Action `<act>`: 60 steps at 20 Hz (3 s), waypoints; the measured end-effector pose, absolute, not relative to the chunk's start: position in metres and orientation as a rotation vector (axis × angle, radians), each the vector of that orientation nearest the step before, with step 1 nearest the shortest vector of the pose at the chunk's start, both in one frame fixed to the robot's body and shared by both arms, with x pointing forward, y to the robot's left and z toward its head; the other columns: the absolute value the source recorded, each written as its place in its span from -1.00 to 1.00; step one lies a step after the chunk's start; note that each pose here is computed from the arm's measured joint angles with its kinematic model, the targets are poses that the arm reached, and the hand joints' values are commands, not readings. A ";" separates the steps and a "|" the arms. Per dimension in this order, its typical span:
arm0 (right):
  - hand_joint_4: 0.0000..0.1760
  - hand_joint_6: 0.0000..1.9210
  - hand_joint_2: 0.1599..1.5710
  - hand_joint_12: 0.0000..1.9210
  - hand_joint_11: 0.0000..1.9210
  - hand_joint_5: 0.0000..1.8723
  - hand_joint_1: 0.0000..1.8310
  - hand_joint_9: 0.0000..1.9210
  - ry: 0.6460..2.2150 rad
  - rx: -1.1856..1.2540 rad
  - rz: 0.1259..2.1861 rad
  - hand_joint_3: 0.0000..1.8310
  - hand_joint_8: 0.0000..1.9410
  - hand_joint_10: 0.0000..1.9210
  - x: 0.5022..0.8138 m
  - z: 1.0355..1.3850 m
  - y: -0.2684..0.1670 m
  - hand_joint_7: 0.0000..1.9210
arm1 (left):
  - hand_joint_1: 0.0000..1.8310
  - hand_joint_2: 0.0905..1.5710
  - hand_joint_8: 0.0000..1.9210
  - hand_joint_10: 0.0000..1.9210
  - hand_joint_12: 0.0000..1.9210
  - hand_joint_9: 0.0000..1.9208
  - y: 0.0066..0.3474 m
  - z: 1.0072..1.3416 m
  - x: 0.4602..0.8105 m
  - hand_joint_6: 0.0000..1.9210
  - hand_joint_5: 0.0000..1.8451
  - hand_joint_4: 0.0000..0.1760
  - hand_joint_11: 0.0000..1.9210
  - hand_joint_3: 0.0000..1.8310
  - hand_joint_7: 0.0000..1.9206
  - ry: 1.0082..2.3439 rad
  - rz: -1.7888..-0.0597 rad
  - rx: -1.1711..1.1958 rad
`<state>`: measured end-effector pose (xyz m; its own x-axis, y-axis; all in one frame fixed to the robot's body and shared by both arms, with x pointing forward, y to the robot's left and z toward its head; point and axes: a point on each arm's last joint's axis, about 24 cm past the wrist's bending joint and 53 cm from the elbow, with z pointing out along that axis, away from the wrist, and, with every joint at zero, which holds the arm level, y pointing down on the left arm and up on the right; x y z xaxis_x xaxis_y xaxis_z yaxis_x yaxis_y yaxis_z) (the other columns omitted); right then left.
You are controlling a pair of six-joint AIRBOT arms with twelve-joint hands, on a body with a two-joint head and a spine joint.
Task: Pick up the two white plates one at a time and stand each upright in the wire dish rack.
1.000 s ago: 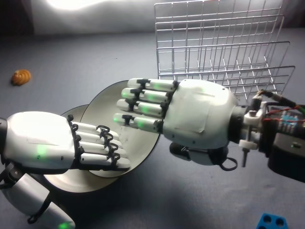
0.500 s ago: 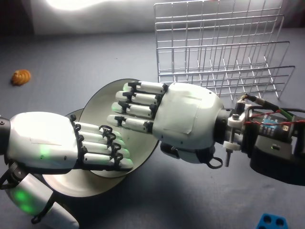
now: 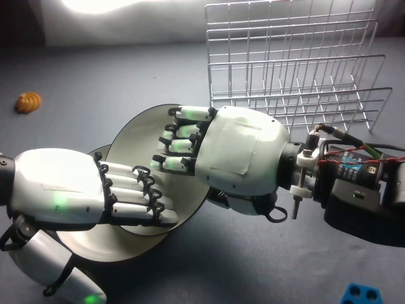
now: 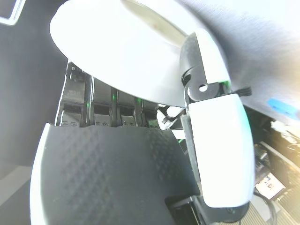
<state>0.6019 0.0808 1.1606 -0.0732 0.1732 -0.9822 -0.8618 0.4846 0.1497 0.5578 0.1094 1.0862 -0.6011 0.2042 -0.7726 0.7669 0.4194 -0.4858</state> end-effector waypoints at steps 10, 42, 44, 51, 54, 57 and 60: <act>-1.00 0.14 0.35 -0.19 -0.13 -0.02 0.46 0.04 1.339 -0.630 1.014 -1.00 -0.13 -0.09 0.598 1.174 0.081 0.06 | -1.00 0.31 -1.00 -1.00 -1.00 -1.00 0.111 1.087 0.559 -1.00 -1.00 -1.00 -1.00 -1.00 -1.00 2.051 -1.160 0.809; -1.00 0.11 0.33 -0.14 -0.12 -0.04 0.50 0.02 1.227 -0.576 1.108 -1.00 -0.10 0.11 0.577 1.232 0.085 0.07 | -1.00 0.31 -1.00 -1.00 -1.00 -1.00 0.198 1.136 0.570 -1.00 -1.00 -1.00 -1.00 -1.00 -1.00 2.044 -1.040 0.750; -1.00 0.09 0.32 -0.15 -0.10 -0.02 0.51 0.04 1.223 -0.576 1.109 -1.00 -0.13 0.08 0.576 1.236 0.084 0.08 | -1.00 0.31 -1.00 -1.00 -1.00 -1.00 0.203 1.135 0.569 -1.00 -1.00 -1.00 -1.00 -1.00 -1.00 2.056 -1.030 0.743; -1.00 0.13 0.34 -0.14 -0.12 -0.04 0.50 0.02 1.207 -0.548 1.127 -1.00 -0.11 0.12 0.567 1.263 0.073 0.06 | -1.00 0.31 -1.00 -1.00 -1.00 -1.00 0.230 1.135 0.565 -1.00 -1.00 -1.00 -1.00 -1.00 -1.00 2.107 -0.961 0.716; -1.00 0.06 0.32 -0.14 -0.11 0.00 0.51 0.04 1.201 -0.546 1.130 -1.00 -0.15 0.10 0.564 1.272 0.069 0.09 | -1.00 0.31 -1.00 -1.00 -1.00 -1.00 0.233 1.136 0.564 -1.00 -1.00 -1.00 -1.00 -1.00 -1.00 2.112 -0.954 0.707; -1.00 0.06 0.32 -0.14 -0.12 0.00 0.51 0.04 1.203 -0.526 1.145 -1.00 -0.15 0.10 0.562 1.280 0.069 0.08 | -1.00 0.31 -1.00 -1.00 -1.00 -1.00 0.234 1.134 0.563 -1.00 -1.00 -1.00 -1.00 -1.00 -1.00 2.117 -0.947 0.714; -1.00 0.10 0.33 -0.12 -0.14 -0.03 0.50 0.01 1.178 -0.535 1.161 -1.00 -0.11 0.13 0.551 1.291 0.071 0.06 | -1.00 0.31 -1.00 -1.00 -1.00 -1.00 0.240 1.134 0.568 -1.00 -1.00 -1.00 -1.00 -1.00 -1.00 2.119 -0.927 0.706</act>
